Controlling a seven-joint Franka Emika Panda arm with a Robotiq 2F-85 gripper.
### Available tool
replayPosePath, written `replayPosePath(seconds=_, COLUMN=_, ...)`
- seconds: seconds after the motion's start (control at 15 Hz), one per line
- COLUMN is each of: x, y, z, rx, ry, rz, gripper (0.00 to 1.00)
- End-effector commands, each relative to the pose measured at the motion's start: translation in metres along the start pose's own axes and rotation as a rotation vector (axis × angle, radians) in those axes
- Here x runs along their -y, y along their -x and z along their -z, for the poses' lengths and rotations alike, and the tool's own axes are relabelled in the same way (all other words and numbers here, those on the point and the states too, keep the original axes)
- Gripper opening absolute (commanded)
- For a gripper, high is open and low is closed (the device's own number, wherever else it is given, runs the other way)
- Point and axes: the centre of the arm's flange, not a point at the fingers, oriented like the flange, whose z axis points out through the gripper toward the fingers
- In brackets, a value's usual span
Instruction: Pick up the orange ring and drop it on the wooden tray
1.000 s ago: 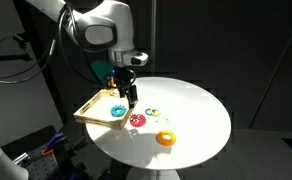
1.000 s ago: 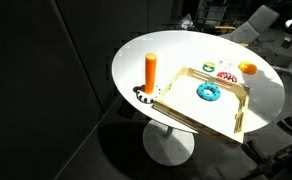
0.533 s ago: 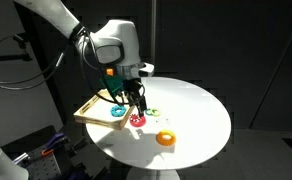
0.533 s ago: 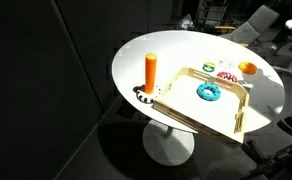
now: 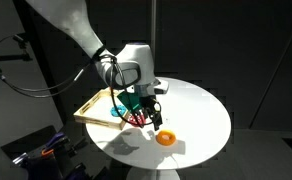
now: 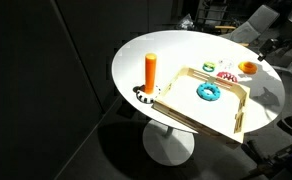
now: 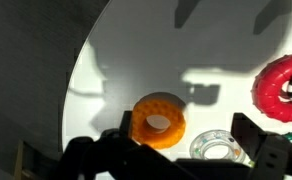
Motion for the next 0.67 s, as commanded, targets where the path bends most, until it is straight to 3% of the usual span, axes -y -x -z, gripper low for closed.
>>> replayPosePath(seconds=0.0, x=-0.012, y=-0.038, z=-0.032, rx=-0.025, ry=0.019, rz=0.007, gripper=1.0)
replayPosePath(seconds=0.6, x=-0.006, y=-0.073, z=-0.092, rx=-0.035, ry=0.022, rz=0.018, gripper=1.0)
